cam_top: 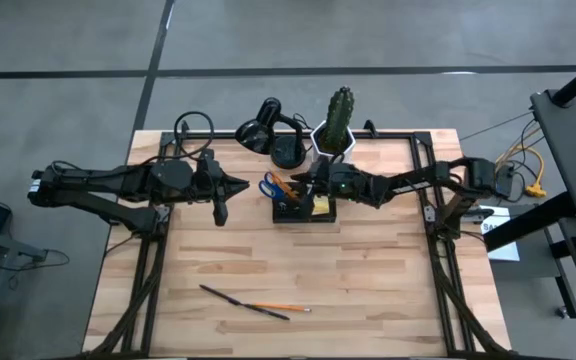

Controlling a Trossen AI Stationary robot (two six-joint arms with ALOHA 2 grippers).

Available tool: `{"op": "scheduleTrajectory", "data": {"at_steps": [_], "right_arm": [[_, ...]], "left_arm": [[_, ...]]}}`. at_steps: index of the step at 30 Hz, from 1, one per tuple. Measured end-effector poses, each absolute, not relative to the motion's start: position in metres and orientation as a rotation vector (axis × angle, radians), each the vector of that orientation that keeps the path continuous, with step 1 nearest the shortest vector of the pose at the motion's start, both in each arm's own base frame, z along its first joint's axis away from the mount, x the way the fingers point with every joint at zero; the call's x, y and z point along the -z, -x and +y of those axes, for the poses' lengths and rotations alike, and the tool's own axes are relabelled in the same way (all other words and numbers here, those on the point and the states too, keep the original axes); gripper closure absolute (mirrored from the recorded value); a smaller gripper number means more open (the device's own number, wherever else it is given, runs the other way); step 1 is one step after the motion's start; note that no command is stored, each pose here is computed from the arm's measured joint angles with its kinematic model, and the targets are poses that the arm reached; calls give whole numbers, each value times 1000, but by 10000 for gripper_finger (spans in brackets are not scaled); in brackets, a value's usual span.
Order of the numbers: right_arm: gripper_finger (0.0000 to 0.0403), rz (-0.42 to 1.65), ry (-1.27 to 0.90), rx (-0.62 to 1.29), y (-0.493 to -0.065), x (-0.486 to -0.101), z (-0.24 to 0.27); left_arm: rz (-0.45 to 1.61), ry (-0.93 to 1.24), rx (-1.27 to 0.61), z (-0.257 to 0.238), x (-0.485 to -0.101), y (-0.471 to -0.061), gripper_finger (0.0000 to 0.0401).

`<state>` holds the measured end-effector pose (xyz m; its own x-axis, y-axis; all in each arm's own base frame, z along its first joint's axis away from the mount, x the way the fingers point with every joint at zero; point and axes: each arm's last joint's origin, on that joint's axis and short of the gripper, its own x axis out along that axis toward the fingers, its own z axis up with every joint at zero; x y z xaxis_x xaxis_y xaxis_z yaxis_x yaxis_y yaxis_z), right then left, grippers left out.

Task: Pick and place office supplies into organizer
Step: Put the yellow pencil into the black desk organizer

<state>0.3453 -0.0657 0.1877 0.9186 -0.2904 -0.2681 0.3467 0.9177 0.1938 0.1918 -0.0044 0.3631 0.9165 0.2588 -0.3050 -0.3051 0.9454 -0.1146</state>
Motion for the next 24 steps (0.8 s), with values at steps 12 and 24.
{"op": "scheduleTrajectory", "data": {"at_steps": [12,24], "right_arm": [[294,97,-209,179,-322,-253,-33],[320,80,-234,-13,-272,-308,-2]], "left_arm": [[292,160,-291,-4,-363,-192,393],[293,160,-291,-4,-363,-192,393]]}}
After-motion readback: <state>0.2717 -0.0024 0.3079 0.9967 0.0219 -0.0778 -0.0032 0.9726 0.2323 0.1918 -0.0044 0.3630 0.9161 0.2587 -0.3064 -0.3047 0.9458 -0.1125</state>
